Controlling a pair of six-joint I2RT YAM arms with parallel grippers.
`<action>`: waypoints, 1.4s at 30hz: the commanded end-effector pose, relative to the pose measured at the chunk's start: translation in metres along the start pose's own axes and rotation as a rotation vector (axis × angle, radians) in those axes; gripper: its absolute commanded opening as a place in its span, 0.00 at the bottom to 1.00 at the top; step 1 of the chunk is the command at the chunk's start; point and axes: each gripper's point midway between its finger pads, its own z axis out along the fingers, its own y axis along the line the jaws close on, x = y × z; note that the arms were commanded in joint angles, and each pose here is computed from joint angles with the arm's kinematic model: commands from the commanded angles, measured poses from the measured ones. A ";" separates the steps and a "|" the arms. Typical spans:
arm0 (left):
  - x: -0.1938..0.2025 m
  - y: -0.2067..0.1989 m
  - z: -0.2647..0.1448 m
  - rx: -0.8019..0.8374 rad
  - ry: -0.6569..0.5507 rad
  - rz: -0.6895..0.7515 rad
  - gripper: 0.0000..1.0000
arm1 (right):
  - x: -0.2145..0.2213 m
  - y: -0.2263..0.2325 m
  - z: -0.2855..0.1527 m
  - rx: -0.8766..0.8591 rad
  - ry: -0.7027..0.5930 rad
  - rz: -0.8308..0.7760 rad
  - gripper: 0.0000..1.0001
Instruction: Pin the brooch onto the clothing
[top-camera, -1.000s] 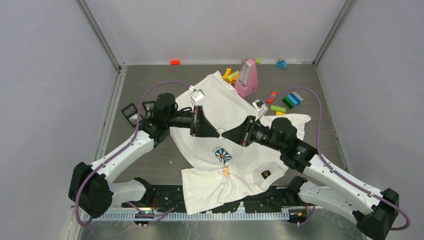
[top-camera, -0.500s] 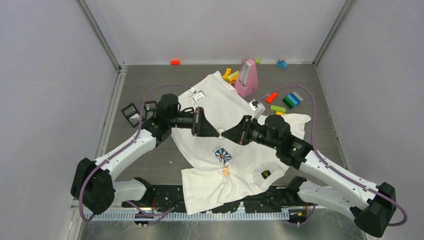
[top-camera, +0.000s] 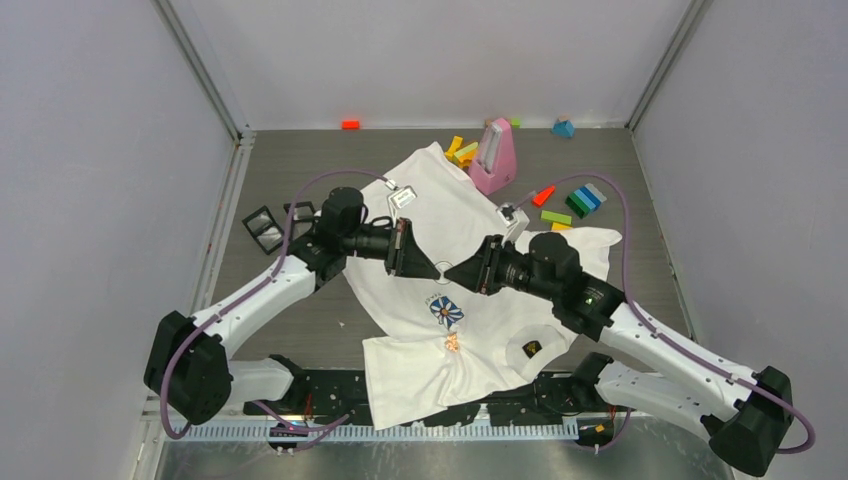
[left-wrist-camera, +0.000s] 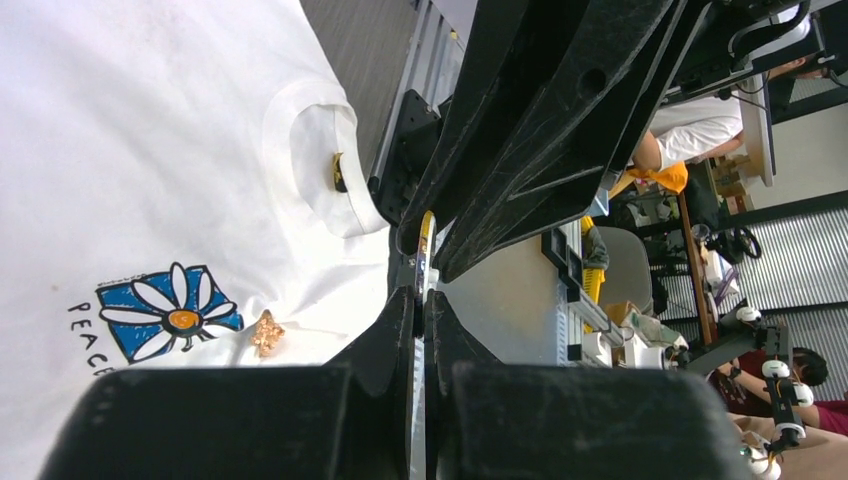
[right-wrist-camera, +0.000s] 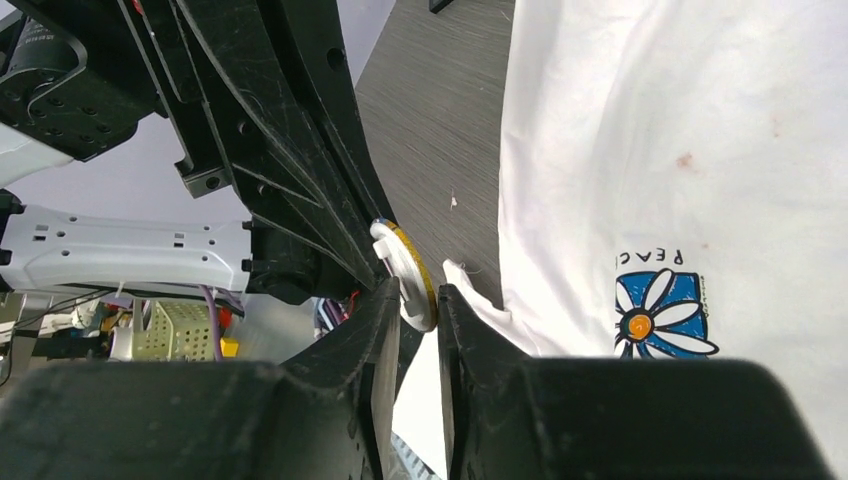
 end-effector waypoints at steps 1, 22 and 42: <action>-0.008 -0.026 -0.001 0.084 0.032 0.053 0.00 | -0.014 0.001 -0.008 -0.001 -0.078 -0.036 0.27; -0.004 -0.010 -0.006 -0.061 -0.003 0.066 0.00 | -0.022 -0.050 -0.032 0.288 -0.173 0.001 0.65; 0.122 0.042 0.045 -0.456 -0.141 -0.224 0.00 | 0.125 -0.101 -0.040 0.366 0.183 0.169 0.56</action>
